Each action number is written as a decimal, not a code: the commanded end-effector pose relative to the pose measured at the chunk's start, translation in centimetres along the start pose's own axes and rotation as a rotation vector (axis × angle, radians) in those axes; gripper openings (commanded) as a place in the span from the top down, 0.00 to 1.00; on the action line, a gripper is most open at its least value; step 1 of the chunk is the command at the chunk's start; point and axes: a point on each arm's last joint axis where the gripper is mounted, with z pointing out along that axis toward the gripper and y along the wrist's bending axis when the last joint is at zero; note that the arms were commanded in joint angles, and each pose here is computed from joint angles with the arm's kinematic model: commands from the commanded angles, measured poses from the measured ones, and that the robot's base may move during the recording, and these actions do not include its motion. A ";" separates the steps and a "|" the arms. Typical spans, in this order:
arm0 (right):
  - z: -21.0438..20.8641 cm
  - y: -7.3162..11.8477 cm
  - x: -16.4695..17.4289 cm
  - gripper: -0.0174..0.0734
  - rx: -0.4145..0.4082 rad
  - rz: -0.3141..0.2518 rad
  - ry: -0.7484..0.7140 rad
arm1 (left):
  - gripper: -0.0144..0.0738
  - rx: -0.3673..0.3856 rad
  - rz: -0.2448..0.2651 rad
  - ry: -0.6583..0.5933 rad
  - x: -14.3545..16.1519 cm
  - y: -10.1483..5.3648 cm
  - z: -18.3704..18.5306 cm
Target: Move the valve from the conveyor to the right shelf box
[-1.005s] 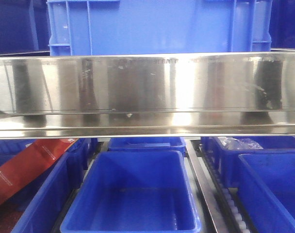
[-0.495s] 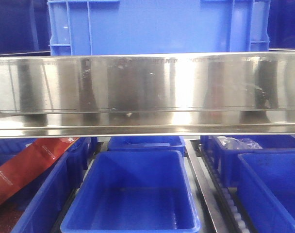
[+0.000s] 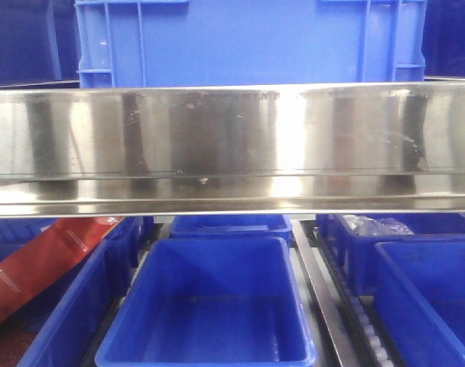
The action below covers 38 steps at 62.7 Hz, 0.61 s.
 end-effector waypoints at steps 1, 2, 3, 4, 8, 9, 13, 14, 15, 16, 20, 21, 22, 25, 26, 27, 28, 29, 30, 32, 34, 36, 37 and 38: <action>-1.6 -0.1 -0.2 0.99 0.003 -0.010 -0.067 | 0.96 -0.005 0.006 -0.032 1.2 0.3 -2.2; -2.0 -0.1 -0.3 0.99 0.001 -0.010 -0.071 | 0.96 -0.005 0.006 -0.034 1.4 0.3 -2.4; -2.3 -0.1 -0.3 0.99 -0.001 -0.010 -0.075 | 0.96 -0.004 0.006 -0.041 1.5 0.3 -2.8; -2.6 0.0 -0.4 0.99 -0.003 -0.011 -0.077 | 0.96 -0.004 0.006 -0.037 1.8 0.4 -3.1; -3.6 0.1 -0.7 0.99 -0.009 -0.011 -0.094 | 0.96 -0.003 0.006 -0.046 2.6 0.5 -4.2; -3.7 0.1 -0.7 0.99 -0.010 -0.011 -0.099 | 0.96 -0.002 0.006 -0.053 2.6 0.5 -4.5; -4.3 0.1 -1.0 0.99 -0.013 -0.011 -0.128 | 0.96 0.000 0.006 -0.064 3.1 0.5 -5.3; -4.4 0.1 -1.1 0.99 -0.013 -0.011 -0.134 | 0.96 0.000 0.006 -0.066 3.1 0.5 -5.4; -4.5 0.1 -1.2 0.99 -0.014 -0.011 -0.140 | 0.96 0.001 0.006 -0.069 3.2 0.5 -5.5; -4.7 0.1 -1.2 0.99 -0.014 -0.011 -0.144 | 0.96 0.001 0.006 -0.073 3.2 0.5 -5.7; -4.9 0.1 -1.3 0.99 -0.015 -0.011 -0.153 | 0.96 0.004 0.006 -0.091 3.1 0.5 -6.2; -4.9 0.1 -1.3 0.99 -0.015 -0.011 -0.153 | 0.96 0.004 0.006 -0.093 3.1 0.5 -6.3; -4.9 0.2 -1.3 0.99 -0.016 -0.012 -0.155 | 0.96 0.003 0.006 -0.102 3.0 0.5 -6.3; -4.9 0.2 -1.3 0.99 -0.016 -0.012 -0.155 | 0.96 0.002 0.006 -0.117 2.9 0.5 -6.4; -4.9 0.2 -1.3 0.99 -0.016 -0.012 -0.152 | 0.96 0.001 0.006 -0.121 2.9 0.5 -6.4; -4.9 0.2 -1.3 0.99 -0.016 -0.012 -0.150 | 0.96 0.001 0.006 -0.122 2.8 0.5 -6.4; -4.9 0.2 -1.3 0.99 -0.016 -0.012 -0.148 | 0.96 0.001 0.006 -0.125 2.8 0.6 -6.4; -4.9 0.2 -1.3 0.99 -0.016 -0.012 -0.148 | 0.96 0.001 0.006 -0.125 2.8 0.6 -6.4; -4.9 0.2 -1.3 0.99 -0.016 -0.012 -0.148 | 0.96 0.001 0.006 -0.125 2.8 0.6 -6.4; -4.9 0.2 -1.3 0.99 -0.016 -0.012 -0.148 | 0.96 0.001 0.006 -0.125 2.8 0.6 -6.4; -4.9 0.2 -1.3 0.99 -0.016 -0.012 -0.148 | 0.96 0.001 0.006 -0.125 2.8 0.6 -6.4; -4.9 0.2 -1.3 0.99 -0.016 -0.012 -0.148 | 0.96 0.001 0.006 -0.125 2.8 0.6 -6.4; -4.9 0.2 -1.3 0.99 -0.016 -0.012 -0.148 | 0.96 0.001 0.006 -0.125 2.8 0.6 -6.4; -4.9 0.2 -1.3 0.99 -0.016 -0.012 -0.148 | 0.96 0.001 0.006 -0.125 2.8 0.6 -6.4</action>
